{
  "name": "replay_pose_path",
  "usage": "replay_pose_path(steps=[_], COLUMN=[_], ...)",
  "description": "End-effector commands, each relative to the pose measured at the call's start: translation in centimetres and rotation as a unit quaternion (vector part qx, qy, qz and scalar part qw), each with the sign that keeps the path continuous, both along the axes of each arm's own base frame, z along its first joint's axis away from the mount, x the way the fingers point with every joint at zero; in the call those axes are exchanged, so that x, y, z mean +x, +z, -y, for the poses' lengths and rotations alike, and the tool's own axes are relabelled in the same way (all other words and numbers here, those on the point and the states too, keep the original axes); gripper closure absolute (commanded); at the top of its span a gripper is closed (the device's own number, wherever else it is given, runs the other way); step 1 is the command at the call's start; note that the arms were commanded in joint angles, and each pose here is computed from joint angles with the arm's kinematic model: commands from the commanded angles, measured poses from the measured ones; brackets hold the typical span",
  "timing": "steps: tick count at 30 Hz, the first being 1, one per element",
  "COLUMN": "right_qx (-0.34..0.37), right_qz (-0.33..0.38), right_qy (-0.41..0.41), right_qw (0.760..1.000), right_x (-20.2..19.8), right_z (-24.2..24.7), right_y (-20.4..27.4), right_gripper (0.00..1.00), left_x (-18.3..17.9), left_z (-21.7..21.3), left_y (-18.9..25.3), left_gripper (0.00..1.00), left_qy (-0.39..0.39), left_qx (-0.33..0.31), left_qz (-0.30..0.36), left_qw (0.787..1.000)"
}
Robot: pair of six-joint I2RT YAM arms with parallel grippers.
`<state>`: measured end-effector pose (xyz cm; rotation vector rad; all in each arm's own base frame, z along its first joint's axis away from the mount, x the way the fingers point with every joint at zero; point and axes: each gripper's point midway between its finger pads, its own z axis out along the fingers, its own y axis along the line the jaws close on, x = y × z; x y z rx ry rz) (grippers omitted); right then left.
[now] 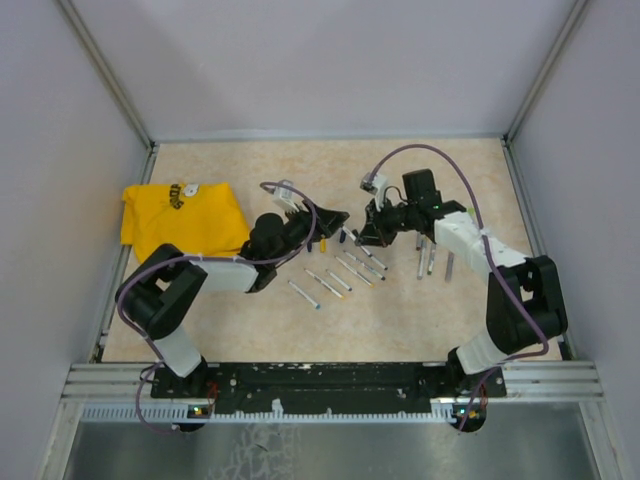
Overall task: Open the pen caps
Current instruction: Pick up the pen from the center of the board.
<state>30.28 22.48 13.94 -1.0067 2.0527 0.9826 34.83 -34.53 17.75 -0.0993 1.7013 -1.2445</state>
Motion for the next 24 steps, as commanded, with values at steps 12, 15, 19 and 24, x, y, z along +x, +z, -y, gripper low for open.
replay_pose_path(steps=[12, 15, 19, 24], right_qx=[-0.012, 0.004, 0.019, 0.029], right_qz=[0.071, 0.059, 0.034, 0.015], right_qy=[0.015, 0.035, 0.052, 0.061], right_qw=[0.997, 0.998, 0.998, 0.998], right_x=[0.0, -0.8, -1.5, -1.9], right_z=[-0.9, -1.3, -1.8, -2.2], right_y=[1.7, 1.8, 1.4, 1.1], right_gripper=[1.0, 0.67, 0.5, 0.5], left_x=[-1.4, -2.6, -4.1, -5.2], left_z=[1.5, 1.3, 0.9, 0.9], left_y=[1.0, 1.9, 3.0, 3.8], left_gripper=[1.0, 1.0, 1.0, 1.0], left_qy=[-0.06, -0.079, -0.1, -0.122], left_qx=[-0.048, -0.062, -0.079, -0.094], left_qz=[-0.011, 0.009, 0.036, 0.051], left_qw=[0.997, 0.995, 0.991, 0.987])
